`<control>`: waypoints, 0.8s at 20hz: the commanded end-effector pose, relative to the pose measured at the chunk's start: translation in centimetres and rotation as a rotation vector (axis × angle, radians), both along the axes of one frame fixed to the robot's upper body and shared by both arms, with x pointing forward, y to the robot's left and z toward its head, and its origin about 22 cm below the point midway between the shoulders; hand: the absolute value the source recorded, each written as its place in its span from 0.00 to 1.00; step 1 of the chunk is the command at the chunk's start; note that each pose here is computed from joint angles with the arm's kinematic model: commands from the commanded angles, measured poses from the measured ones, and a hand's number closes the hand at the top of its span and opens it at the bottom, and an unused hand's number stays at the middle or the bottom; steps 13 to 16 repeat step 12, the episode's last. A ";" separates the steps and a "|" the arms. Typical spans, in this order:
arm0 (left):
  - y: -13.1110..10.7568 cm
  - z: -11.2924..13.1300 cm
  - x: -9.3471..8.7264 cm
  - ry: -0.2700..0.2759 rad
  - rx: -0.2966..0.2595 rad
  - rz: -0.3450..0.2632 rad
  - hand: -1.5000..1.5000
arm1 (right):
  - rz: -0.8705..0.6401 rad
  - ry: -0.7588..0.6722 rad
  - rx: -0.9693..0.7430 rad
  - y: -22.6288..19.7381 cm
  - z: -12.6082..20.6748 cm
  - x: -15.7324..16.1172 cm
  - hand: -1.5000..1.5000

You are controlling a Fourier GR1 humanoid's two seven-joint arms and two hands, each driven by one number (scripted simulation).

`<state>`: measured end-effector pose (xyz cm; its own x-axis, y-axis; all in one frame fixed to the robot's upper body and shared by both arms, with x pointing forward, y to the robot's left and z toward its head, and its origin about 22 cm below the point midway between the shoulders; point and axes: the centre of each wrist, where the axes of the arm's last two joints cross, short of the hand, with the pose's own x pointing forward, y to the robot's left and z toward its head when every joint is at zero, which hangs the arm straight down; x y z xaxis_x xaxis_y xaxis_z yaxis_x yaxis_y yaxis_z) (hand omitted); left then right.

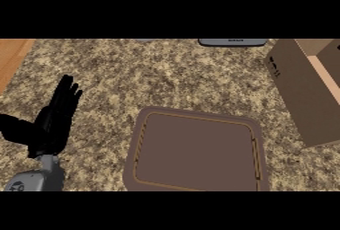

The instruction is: Pick the eggplant from the tray and place it in the cardboard box

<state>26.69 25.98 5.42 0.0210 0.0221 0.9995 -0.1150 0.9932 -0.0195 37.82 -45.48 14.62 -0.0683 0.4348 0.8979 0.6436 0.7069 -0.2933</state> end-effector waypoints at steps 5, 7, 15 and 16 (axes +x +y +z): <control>-1.1 0.5 -1.0 0.007 -0.011 -0.029 0.50 | -0.067 -0.146 0.075 -5.9 -1.7 -4.6 0.00; -0.8 0.1 0.3 0.005 -0.008 -0.002 0.50 | -0.053 -0.133 0.084 -6.4 -2.2 -5.3 0.00; -1.0 0.6 0.4 0.010 -0.013 -0.002 0.50 | -0.055 -0.149 0.068 -6.2 -4.3 -6.3 0.00; -1.0 0.6 0.4 0.010 -0.013 -0.002 0.50 | -0.055 -0.149 0.068 -6.2 -4.3 -6.3 0.00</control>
